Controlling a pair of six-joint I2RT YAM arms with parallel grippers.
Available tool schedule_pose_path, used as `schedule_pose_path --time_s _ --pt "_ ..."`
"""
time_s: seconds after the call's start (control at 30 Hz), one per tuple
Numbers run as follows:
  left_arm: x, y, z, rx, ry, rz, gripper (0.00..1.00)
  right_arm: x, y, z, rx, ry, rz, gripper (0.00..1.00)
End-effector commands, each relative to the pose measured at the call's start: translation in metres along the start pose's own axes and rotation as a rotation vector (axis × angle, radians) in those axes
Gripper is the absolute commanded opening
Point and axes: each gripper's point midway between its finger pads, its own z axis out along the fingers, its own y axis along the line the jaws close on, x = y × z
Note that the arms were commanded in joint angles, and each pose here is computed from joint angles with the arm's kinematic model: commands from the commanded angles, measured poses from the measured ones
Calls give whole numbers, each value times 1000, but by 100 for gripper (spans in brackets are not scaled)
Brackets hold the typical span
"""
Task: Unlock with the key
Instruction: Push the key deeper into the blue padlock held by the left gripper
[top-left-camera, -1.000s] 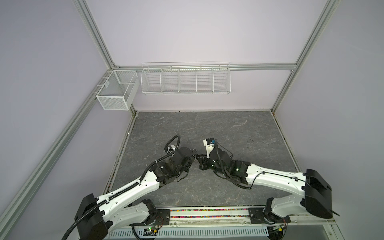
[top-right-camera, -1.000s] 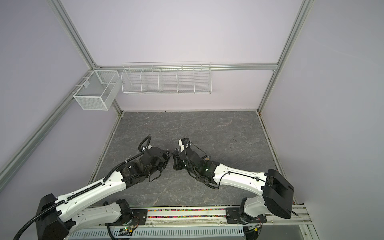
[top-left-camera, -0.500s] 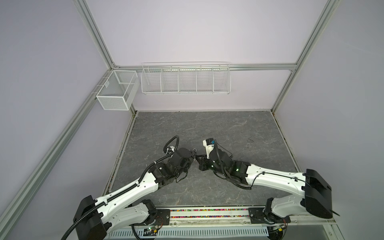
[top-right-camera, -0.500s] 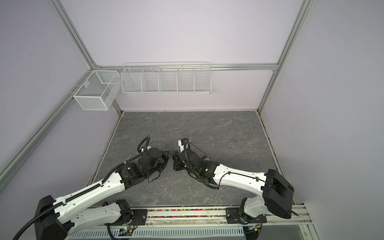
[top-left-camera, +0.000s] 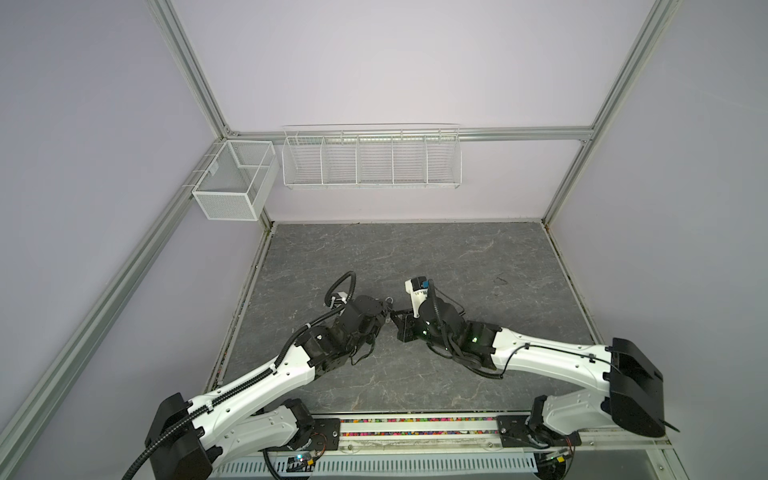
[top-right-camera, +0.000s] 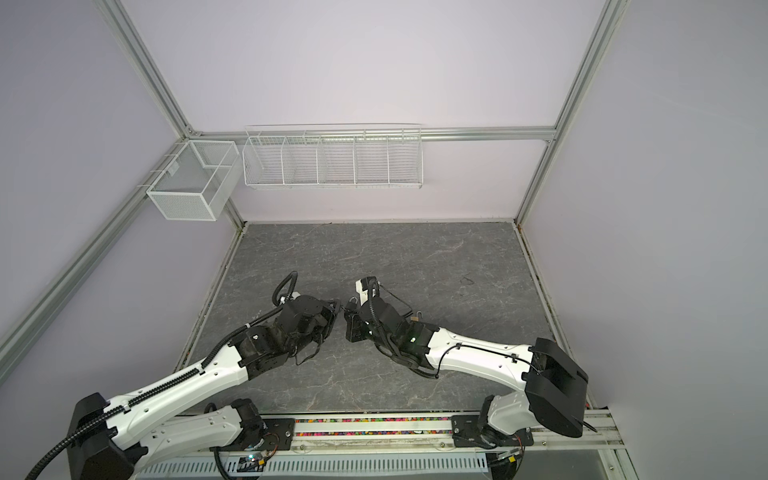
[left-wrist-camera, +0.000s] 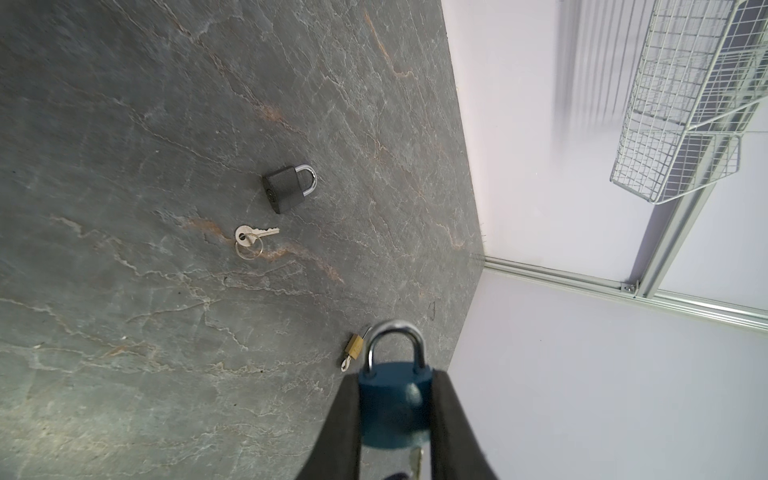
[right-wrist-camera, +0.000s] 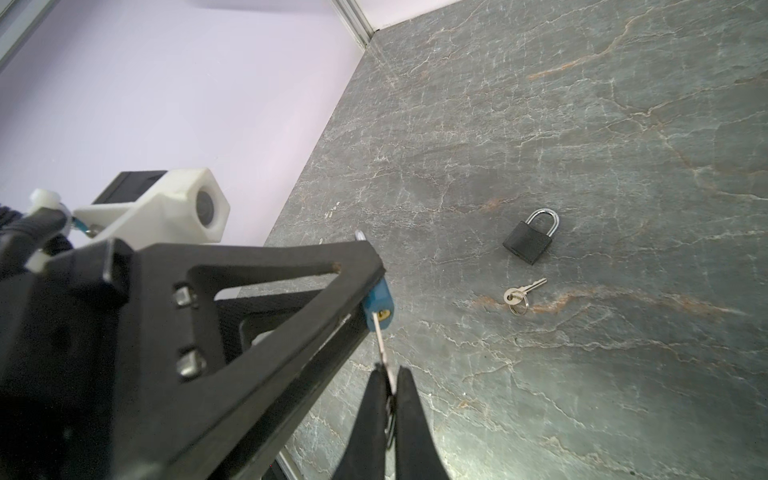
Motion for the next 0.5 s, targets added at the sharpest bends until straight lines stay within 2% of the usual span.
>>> schedule_pose_path --time_s 0.0,0.47 --pt "-6 -1 -1 19 -26 -30 0 5 -1 -1 -8 5 -10 6" --pt "-1 -4 -2 37 4 -40 0 -8 1 -2 24 -27 -37 6"
